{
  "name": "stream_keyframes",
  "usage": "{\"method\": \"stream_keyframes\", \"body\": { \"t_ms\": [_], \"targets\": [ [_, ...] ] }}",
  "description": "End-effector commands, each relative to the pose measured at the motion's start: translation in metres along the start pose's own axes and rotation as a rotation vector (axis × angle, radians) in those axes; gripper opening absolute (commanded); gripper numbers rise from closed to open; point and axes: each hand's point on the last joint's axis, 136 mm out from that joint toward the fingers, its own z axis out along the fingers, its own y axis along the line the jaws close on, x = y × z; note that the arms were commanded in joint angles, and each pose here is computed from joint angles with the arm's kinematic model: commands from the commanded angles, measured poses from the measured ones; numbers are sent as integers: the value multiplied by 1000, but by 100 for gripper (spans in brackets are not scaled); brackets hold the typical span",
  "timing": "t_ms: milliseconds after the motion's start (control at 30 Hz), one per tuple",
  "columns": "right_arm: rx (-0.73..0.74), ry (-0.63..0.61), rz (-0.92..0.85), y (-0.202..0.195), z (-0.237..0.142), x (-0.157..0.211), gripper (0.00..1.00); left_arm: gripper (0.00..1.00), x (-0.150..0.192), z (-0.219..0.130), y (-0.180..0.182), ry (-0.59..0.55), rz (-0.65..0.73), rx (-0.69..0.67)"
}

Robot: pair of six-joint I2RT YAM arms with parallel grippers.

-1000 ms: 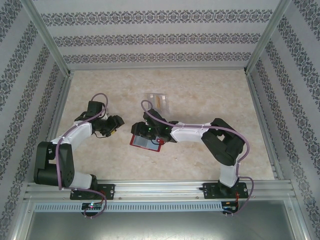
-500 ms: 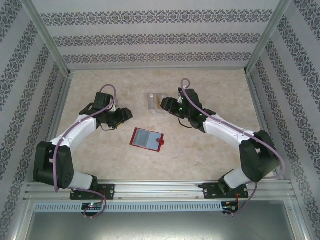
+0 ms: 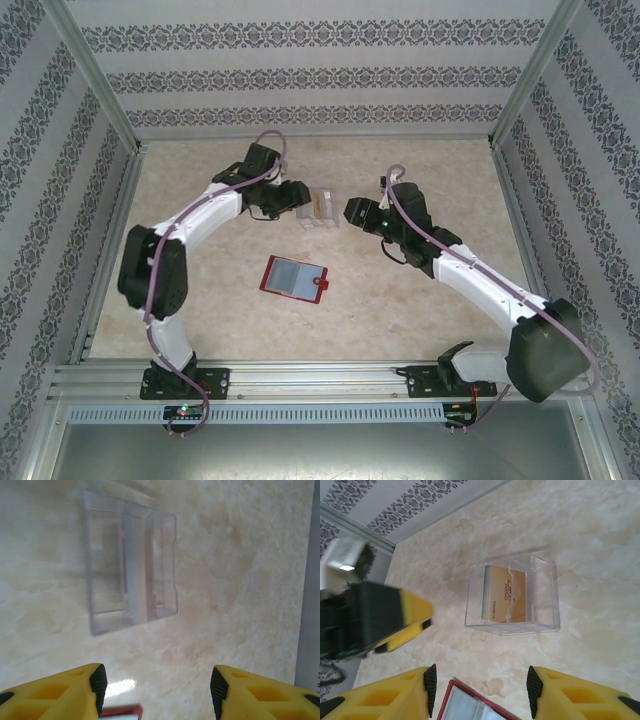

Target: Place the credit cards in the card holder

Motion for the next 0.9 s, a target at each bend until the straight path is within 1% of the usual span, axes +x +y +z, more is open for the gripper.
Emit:
{"method": "stream_keyframes", "body": {
  "t_ms": [0,100,233,433,600,667,700,767,867],
  "targets": [
    [42,-7,-50,-12,-15,2,53,59,5,26,-3,70,-16,-30],
    [53,-3,-85,-18,-30,11,53,59,-3,44,7,67,2,-105],
    [107,-18,-105,-36,-50,21,53,59,-13,58,14,51,4,-144],
    [128,-55,-97,-47,-69,24,53,59,-18,72,7,68,16,-107],
    [124,-58,-96,-45,-73,22,53,57,-17,80,3,99,26,-82],
    [122,-63,-97,-44,-74,21,53,52,-18,81,1,105,32,-72],
    [120,-65,-96,-43,-74,20,53,52,-18,81,0,106,35,-63],
    [118,-64,-96,-42,-74,20,53,48,-19,81,-4,103,42,-46],
    [115,-61,-96,-42,-74,20,53,45,-21,81,-7,97,49,-36]
  ]
}}
